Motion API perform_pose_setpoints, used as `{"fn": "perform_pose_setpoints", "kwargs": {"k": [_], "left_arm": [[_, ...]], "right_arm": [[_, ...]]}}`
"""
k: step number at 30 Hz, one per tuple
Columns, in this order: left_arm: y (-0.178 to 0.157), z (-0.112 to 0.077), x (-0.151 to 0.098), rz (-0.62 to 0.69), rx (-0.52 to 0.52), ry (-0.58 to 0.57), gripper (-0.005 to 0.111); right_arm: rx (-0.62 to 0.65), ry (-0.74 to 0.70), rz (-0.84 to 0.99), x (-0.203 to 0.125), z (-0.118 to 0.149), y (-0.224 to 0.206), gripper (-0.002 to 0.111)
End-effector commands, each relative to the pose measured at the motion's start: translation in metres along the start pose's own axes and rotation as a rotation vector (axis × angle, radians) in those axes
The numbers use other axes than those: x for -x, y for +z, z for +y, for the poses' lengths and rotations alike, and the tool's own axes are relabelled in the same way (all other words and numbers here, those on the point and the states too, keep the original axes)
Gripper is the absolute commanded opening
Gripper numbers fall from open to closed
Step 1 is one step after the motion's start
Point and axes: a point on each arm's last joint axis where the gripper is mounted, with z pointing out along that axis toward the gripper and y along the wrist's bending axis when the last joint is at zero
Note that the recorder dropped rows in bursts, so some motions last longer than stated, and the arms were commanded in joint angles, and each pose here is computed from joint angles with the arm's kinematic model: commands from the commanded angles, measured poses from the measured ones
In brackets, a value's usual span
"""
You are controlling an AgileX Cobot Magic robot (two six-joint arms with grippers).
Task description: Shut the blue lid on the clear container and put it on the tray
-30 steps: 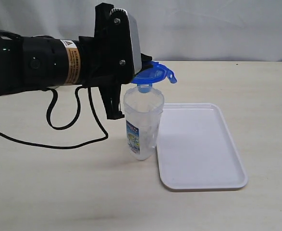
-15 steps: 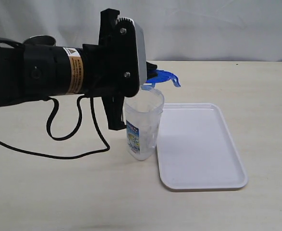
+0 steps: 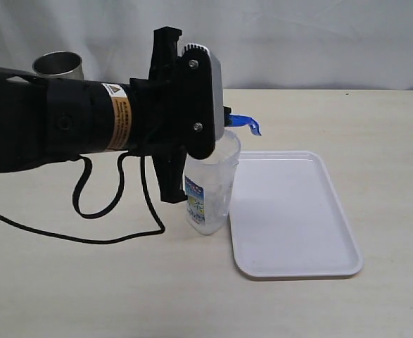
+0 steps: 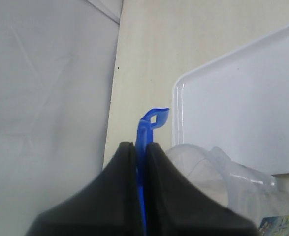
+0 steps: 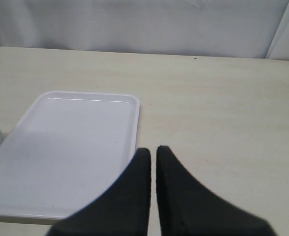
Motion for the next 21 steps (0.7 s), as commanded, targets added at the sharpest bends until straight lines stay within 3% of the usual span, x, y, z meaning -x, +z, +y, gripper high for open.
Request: {"fn": "perform_pose_setpoints", "kwargs": {"k": [1,12,21], "left_arm": [[-0.002,-0.004,0.008,0.033,0.002,0.008,0.0],[-0.002,-0.014,0.018,0.079,-0.008,0.037,0.0],[-0.002,-0.014,0.017,0.085,-0.008,-0.012,0.0]], "right_arm": [[-0.004,0.002,-0.012,0.0,0.0,0.0,0.005],[-0.004,0.002,-0.012,0.0,0.0,0.0,0.005],[-0.004,0.002,-0.012,0.0,0.0,0.0,0.005]]}}
